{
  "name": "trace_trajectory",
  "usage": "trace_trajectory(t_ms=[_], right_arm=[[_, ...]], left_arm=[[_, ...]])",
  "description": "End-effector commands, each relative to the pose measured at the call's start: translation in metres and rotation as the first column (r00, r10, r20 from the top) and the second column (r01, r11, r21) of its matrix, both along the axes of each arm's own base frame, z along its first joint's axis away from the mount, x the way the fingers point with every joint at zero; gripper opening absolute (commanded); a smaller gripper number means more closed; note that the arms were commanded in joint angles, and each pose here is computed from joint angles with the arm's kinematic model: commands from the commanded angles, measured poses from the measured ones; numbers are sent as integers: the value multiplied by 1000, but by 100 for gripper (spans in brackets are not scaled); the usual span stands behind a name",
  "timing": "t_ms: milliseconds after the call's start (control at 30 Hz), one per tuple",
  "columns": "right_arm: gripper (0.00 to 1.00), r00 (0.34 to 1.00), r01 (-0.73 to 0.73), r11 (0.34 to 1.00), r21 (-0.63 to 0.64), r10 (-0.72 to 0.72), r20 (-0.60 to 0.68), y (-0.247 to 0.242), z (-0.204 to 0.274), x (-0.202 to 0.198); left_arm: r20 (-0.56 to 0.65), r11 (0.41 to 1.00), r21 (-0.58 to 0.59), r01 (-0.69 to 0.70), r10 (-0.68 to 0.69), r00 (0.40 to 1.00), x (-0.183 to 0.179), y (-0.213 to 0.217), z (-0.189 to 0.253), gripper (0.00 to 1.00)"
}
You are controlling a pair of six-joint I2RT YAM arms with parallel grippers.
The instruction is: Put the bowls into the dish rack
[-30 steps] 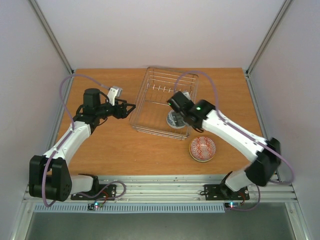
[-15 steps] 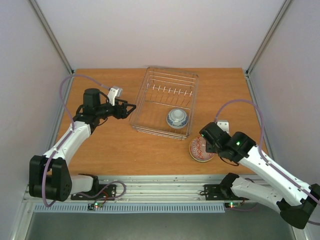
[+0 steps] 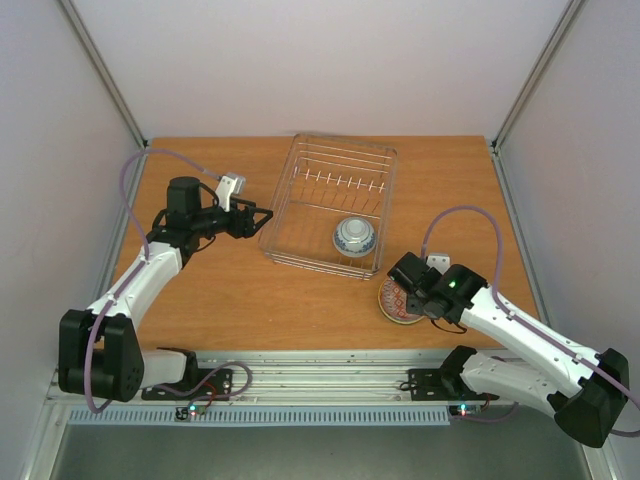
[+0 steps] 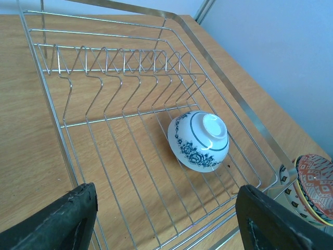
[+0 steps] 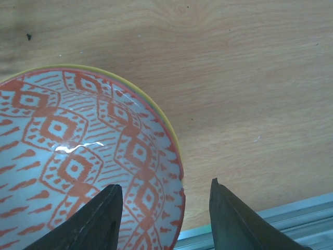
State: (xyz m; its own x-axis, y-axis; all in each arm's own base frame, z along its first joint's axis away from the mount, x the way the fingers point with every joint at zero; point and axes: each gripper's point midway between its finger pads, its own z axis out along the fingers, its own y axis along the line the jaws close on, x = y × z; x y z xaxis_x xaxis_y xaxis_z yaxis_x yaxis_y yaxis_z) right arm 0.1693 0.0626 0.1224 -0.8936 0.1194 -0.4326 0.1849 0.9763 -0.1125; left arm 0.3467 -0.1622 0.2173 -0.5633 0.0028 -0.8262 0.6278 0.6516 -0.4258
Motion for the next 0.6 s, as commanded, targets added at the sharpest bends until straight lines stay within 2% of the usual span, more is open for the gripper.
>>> trace_trajectory(t_ms=[0, 400, 567], right_arm=[[46, 999, 28, 999, 31, -28, 23, 4, -1, 4], [37, 999, 32, 999, 40, -31, -3, 5, -13, 0], [18, 999, 42, 998, 46, -43, 4, 3, -11, -2]], left_arm=[[32, 1000, -19, 14, -13, 999, 4, -2, 3, 74], [34, 1000, -22, 17, -16, 999, 3, -2, 5, 75], [34, 1000, -23, 17, -16, 999, 3, -2, 5, 75]])
